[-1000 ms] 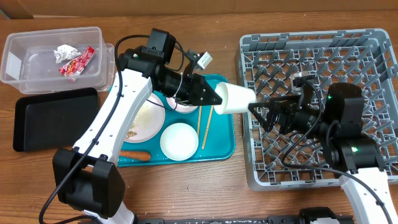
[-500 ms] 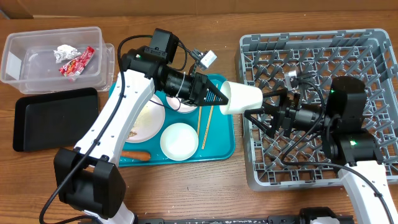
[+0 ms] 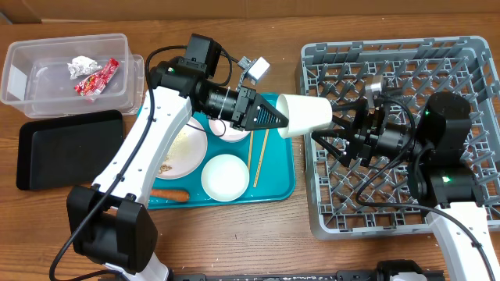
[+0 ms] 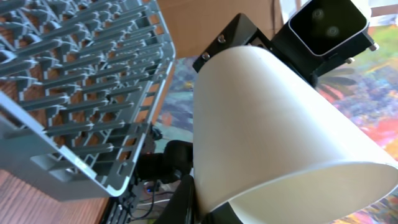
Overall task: Sort waste into correct bins and load items into the dishwasher
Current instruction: 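Grasp the cup with the right gripper and release the left gripper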
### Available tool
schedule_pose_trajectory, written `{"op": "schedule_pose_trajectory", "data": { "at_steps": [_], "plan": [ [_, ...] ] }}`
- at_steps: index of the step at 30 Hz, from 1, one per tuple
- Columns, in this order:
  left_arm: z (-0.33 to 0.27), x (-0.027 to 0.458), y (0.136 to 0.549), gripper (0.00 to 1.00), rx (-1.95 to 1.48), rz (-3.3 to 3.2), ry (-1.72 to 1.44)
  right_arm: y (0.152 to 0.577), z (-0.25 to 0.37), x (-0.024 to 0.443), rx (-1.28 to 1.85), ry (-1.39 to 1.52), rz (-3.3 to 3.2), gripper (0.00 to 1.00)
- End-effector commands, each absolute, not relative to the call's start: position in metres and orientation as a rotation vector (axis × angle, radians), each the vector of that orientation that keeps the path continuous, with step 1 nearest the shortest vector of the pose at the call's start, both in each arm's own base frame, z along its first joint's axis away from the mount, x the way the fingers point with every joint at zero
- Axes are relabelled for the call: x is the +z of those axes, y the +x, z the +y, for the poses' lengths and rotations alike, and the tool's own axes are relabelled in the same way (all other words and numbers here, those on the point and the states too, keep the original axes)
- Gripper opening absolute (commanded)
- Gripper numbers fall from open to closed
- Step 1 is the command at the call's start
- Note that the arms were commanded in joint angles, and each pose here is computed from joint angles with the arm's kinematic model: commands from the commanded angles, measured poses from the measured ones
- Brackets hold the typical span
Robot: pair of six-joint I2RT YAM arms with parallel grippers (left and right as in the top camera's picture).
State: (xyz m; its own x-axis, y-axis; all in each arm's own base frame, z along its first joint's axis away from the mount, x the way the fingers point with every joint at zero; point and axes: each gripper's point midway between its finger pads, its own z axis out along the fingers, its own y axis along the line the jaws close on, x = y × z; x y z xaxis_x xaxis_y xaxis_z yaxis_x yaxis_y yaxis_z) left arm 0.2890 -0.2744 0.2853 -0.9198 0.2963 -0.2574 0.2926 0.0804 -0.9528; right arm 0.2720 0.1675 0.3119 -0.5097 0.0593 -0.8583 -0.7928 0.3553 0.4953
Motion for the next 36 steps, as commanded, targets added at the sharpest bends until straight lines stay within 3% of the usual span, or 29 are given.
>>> {"op": "schedule_pose_trajectory", "data": {
  "at_steps": [1, 18, 22, 36],
  "plan": [
    [-0.293, 0.318, 0.263, 0.05, 2.19, -2.038, -0.749, 0.256, 0.18, 0.326, 1.339, -0.759, 1.7, 0.87],
    [-0.299, 0.302, 0.262, 0.04, 2.094, -2.142, -0.757, 0.308, 0.135, 0.304, 1.193, -0.535, 1.795, 0.94],
    [-0.299, 0.299, 0.264, 0.04, 2.076, -2.168, -0.76, 0.297, 0.128, 0.314, 1.264, -0.588, 1.737, 1.0],
    [-0.3, 0.298, 0.264, 0.04, 2.07, -2.178, -0.773, 0.266, 0.143, 0.319, 1.519, -0.771, 1.641, 0.97]
  ]
}}
